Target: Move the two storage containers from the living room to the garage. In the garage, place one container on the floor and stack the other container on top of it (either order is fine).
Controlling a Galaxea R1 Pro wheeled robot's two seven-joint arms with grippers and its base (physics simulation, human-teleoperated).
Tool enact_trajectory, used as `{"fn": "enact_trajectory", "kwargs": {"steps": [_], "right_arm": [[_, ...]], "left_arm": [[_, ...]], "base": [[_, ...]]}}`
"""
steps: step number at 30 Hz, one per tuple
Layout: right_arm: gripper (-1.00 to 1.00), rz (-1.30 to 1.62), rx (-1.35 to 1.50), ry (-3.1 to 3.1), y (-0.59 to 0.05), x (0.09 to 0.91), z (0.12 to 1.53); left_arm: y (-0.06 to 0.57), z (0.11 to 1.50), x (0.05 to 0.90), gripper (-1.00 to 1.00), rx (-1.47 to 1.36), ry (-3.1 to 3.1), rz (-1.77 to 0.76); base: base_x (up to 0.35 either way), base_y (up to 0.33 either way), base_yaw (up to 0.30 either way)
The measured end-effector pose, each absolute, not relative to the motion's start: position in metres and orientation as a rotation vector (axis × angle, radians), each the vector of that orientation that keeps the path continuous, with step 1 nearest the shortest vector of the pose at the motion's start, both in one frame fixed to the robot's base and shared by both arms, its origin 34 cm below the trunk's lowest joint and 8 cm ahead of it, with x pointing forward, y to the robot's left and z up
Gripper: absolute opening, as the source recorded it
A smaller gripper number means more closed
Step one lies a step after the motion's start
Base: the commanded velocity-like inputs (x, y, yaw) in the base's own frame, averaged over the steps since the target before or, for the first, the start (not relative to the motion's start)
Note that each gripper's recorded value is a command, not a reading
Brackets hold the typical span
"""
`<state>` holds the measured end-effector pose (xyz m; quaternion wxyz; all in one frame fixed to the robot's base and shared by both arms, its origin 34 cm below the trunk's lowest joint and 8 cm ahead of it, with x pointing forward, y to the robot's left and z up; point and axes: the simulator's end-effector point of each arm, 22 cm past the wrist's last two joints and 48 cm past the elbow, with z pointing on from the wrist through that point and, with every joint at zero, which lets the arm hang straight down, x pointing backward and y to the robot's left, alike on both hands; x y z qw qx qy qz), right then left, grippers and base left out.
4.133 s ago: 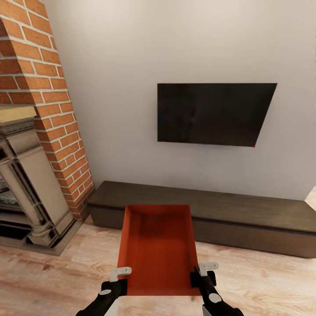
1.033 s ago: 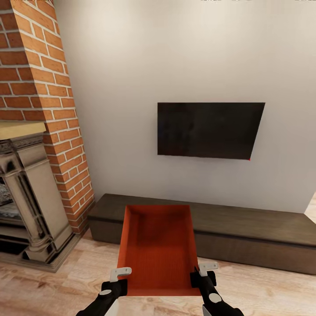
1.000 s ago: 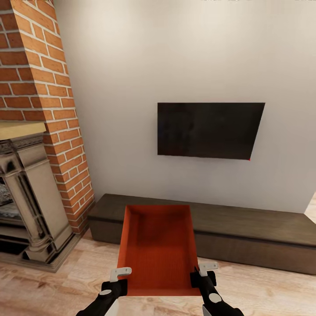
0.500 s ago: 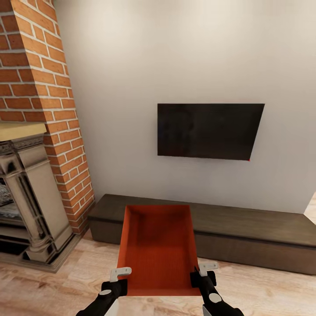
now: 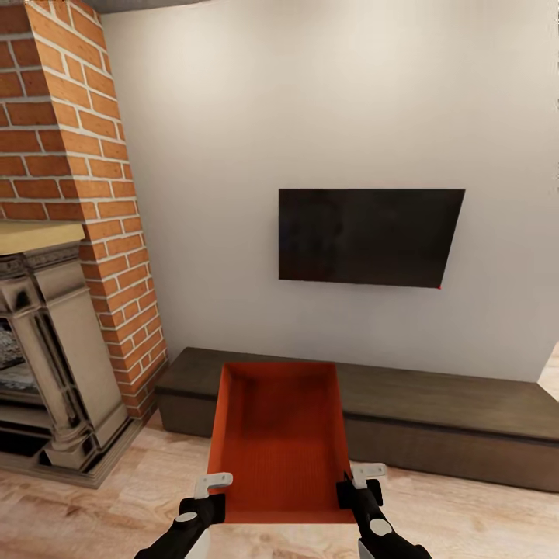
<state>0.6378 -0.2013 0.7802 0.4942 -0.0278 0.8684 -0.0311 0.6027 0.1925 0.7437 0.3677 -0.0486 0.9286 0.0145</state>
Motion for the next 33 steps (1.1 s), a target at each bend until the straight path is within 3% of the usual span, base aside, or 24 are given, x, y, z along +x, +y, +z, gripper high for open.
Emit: {"fn": "enact_trajectory", "kwargs": {"steps": [26,33], "right_arm": [[-1.00,-0.075,-0.067,2.100,-0.2014,0.6389,0.7829],[-1.00,-0.076,-0.067,2.097,-0.2013,0.6392,0.7835]], "left_arm": [[0.1923,0.7463,0.6038,-1.00,-0.126,2.380,0.037],[0.1925,0.7467,0.6043,-1.00,-0.125,2.378,0.037]], "base": [[0.000,0.000,-0.001],[0.000,0.000,-0.187]]}}
